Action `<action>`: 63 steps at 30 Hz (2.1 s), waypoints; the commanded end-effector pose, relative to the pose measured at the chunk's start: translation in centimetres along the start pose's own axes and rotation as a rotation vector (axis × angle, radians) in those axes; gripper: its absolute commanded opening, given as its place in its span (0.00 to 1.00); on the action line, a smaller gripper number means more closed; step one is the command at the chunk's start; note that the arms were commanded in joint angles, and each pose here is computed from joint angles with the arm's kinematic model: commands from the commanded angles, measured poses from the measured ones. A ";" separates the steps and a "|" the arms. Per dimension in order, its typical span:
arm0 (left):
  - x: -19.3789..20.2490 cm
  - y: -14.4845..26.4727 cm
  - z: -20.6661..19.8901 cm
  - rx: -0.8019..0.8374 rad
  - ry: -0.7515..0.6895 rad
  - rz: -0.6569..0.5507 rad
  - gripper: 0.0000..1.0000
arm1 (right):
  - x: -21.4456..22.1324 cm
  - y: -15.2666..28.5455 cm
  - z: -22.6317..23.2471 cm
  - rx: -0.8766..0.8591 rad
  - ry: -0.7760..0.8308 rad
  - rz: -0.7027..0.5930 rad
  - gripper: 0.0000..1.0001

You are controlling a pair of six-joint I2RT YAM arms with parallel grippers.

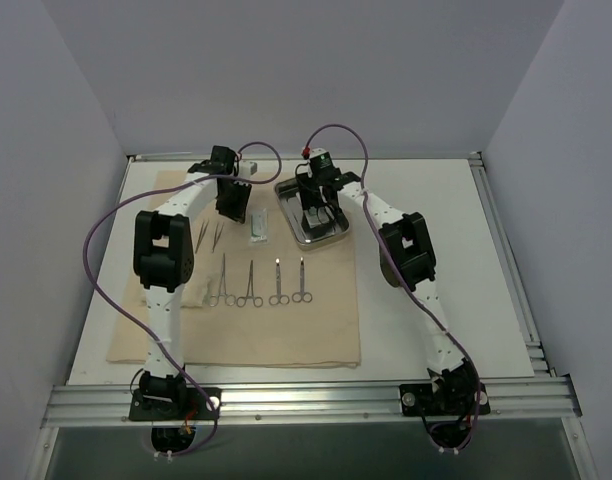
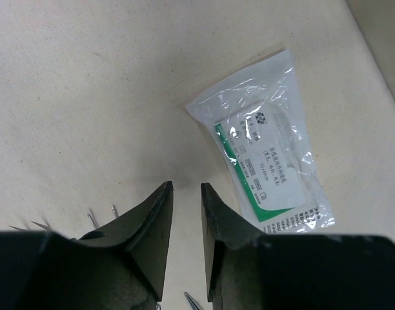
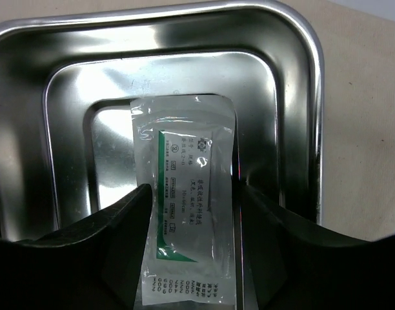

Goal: Open and lay out the surgical kit
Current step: Pick up the medical item from the container, then place the medical item in the surgical kit.

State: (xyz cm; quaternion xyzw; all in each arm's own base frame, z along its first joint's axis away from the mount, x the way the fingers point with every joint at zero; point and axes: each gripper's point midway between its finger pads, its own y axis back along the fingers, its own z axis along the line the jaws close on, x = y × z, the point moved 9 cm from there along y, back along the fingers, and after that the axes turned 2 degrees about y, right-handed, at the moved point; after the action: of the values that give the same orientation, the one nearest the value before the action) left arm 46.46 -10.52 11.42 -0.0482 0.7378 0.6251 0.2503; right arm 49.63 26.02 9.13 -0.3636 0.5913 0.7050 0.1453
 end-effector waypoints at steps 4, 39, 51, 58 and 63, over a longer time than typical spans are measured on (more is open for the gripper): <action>-2.3 3.6 -0.7 0.042 0.001 -0.112 0.39 | 1.2 -1.3 -0.2 0.023 0.000 0.052 0.54; -3.1 0.2 -3.3 0.194 -0.070 -0.091 0.49 | -3.0 4.3 -0.3 -0.035 -0.077 -0.110 0.08; -4.6 5.8 -4.1 0.218 -0.055 -0.184 0.49 | -6.3 9.0 0.2 -0.061 -0.159 -0.281 0.00; -4.8 12.5 -4.9 0.304 -0.127 -0.284 0.54 | -7.2 12.7 2.3 -0.218 -0.258 -0.497 0.00; -4.1 16.7 -4.9 0.452 -0.160 -0.366 0.62 | -6.8 14.9 4.9 -0.364 -0.316 -0.649 0.00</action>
State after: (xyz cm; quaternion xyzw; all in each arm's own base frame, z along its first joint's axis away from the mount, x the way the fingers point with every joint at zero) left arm 43.72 -13.24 25.00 -0.0729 0.8016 0.4583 0.3768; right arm 44.39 26.11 19.40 -0.3913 0.4102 0.7562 0.3268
